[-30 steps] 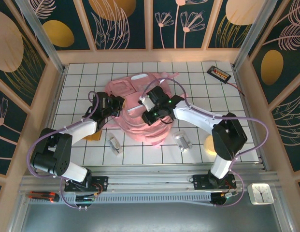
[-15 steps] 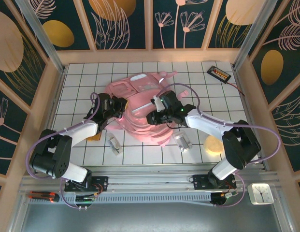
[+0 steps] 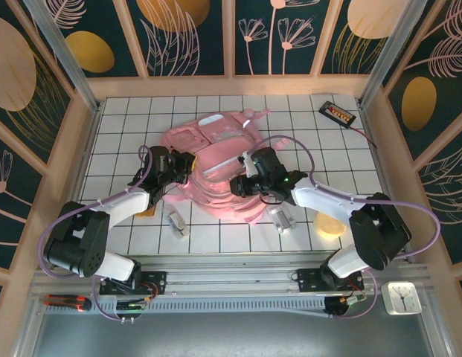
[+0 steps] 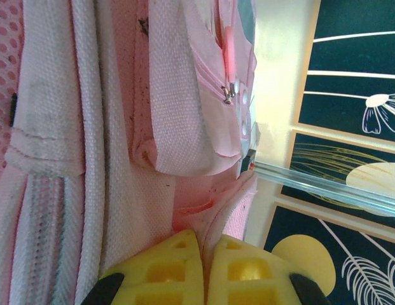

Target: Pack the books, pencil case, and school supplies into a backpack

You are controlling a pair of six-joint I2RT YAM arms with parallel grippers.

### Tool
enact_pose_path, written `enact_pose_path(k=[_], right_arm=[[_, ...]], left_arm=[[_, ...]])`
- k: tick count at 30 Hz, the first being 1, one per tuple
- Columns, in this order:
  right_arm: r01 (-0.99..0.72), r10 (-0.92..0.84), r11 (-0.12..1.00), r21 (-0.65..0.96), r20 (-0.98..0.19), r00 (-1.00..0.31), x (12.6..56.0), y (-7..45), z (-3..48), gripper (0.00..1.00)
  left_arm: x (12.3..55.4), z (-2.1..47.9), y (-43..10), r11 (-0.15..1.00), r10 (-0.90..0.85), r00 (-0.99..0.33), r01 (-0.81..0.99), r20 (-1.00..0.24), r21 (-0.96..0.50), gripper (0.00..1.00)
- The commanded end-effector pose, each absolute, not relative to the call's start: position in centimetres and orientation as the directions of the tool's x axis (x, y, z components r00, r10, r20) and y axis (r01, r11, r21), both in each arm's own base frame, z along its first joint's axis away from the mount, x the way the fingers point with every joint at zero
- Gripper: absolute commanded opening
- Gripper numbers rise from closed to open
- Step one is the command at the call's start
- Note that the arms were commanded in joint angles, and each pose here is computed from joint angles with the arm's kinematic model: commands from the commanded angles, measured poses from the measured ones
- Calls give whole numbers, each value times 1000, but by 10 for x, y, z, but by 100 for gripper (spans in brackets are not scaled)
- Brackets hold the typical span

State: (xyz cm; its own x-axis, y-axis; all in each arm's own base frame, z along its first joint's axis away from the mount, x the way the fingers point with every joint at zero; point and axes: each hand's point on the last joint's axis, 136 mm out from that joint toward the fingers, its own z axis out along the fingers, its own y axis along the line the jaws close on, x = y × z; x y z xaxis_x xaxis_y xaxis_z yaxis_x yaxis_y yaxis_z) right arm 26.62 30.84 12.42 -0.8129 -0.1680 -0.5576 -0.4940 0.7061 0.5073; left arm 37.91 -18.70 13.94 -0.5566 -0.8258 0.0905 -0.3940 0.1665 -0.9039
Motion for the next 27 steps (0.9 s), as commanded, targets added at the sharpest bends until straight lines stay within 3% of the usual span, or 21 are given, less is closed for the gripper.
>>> enact_pose_path(k=[1,6,12,19,27], right_arm=[[-497,-180,730,469,-570,-802,262,304,113,24],[-498,-185,742,448,-577,-795,266,305,103,19],[-495,-199,761,419,-575,-793,269,303,101,0],[-543,-260,742,395,-576,-775,251,307,131,0],[-564,-373,705,429,-452,-810,237,347,131,0]], left_arm=[[394,198,-191,48,-828,-551,-245,98,-968,0],[394,199,-193,55,-824,-559,-245,95,-968,0],[392,197,-191,54,-827,-554,-253,98,-966,0],[395,202,-184,42,-852,-515,-243,92,-969,0],[400,210,-197,21,-853,-513,-216,95,-976,0]])
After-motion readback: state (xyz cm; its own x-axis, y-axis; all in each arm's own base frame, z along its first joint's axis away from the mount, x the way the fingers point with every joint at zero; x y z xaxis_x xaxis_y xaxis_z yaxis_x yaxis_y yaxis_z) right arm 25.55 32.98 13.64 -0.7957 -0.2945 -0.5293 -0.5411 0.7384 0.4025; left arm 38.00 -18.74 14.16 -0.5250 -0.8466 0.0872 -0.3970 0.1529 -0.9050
